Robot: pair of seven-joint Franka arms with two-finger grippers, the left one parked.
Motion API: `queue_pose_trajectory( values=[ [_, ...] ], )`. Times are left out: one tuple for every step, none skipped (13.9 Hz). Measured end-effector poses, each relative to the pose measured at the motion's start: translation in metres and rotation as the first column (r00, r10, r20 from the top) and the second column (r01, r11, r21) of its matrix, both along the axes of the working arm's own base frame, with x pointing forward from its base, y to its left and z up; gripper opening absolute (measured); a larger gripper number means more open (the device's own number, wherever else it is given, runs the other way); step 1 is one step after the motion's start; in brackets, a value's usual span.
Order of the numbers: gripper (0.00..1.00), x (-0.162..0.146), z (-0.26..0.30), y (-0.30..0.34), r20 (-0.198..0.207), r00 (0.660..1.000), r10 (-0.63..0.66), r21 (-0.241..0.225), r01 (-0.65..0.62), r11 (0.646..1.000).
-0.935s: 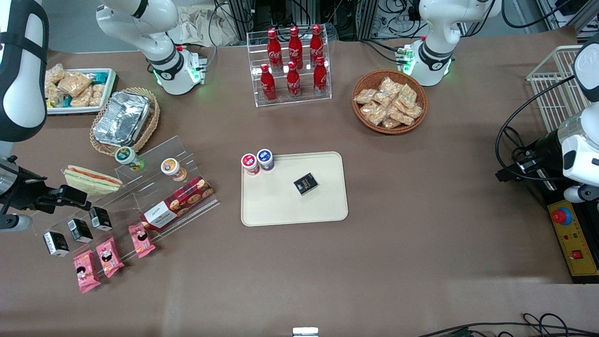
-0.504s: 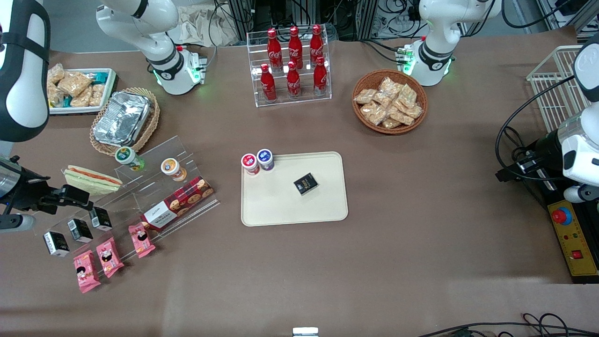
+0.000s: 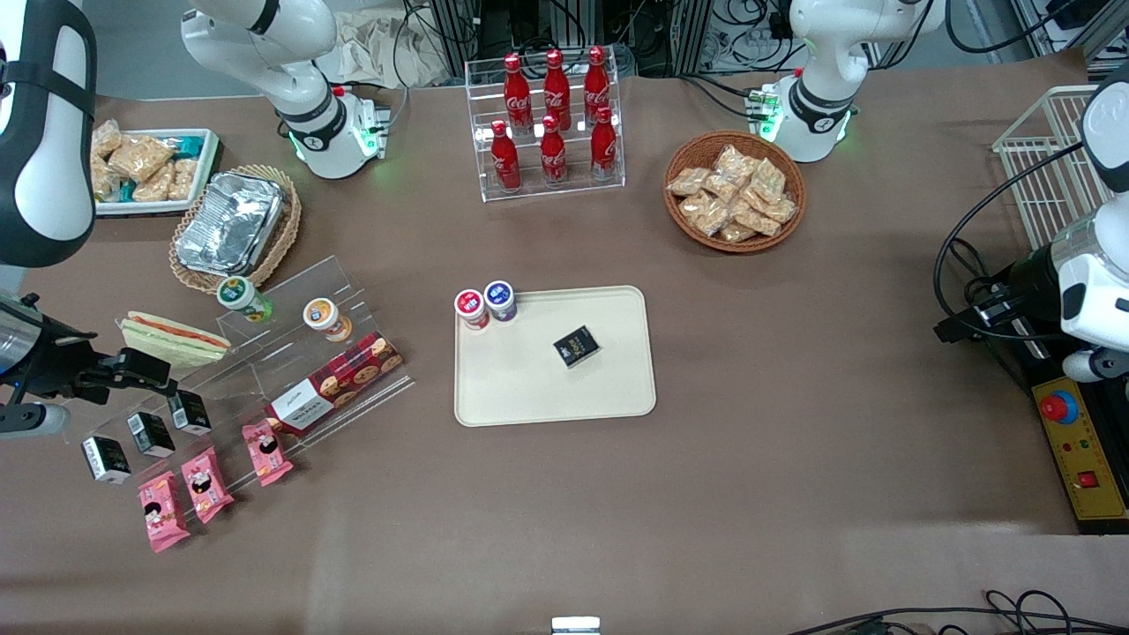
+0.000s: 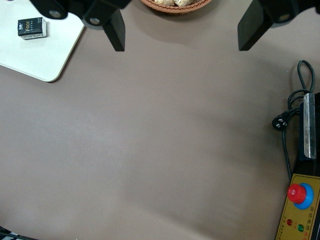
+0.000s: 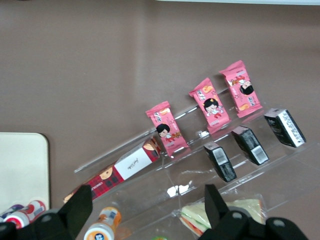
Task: Place sandwich on tray
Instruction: 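Move the right gripper toward the wrapped sandwich on the acrylic stand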
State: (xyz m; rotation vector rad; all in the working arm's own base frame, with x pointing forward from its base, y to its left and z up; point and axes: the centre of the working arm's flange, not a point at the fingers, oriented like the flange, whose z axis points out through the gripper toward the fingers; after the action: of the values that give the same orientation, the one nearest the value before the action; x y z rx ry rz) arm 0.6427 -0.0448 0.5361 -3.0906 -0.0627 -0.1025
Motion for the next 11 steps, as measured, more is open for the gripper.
queue_pose_trajectory(
  values=[
    [1.0,-0.004,0.001,-0.004,-0.026,1.0,0.01,-0.031,-0.011,0.999],
    [1.0,-0.01,0.004,-0.008,-0.057,0.998,0.022,-0.063,-0.025,0.998],
    [1.0,-0.016,0.009,-0.011,-0.077,0.997,0.025,-0.081,-0.031,0.996],
    [1.0,-0.022,0.015,-0.015,-0.089,0.996,0.022,-0.085,-0.029,0.996],
    [1.0,-0.027,0.021,-0.019,-0.095,0.995,0.014,-0.084,-0.022,0.996],
    [1.0,-0.031,0.025,-0.025,-0.098,0.995,0.005,-0.082,-0.013,0.997],
    [1.0,-0.034,0.026,-0.03,-0.105,0.995,-0.004,-0.08,-0.005,0.997],
    [1.0,-0.036,0.027,-0.033,-0.109,0.994,-0.009,-0.078,0.001,0.997],
    [1.0,-0.039,0.025,-0.035,-0.113,0.994,-0.012,-0.075,0.003,0.997],
    [1.0,-0.043,0.023,-0.036,-0.115,0.993,-0.013,-0.072,0.004,0.997],
    [1.0,-0.047,0.02,-0.037,-0.11,0.994,-0.013,-0.068,0.005,0.998]
  ],
)
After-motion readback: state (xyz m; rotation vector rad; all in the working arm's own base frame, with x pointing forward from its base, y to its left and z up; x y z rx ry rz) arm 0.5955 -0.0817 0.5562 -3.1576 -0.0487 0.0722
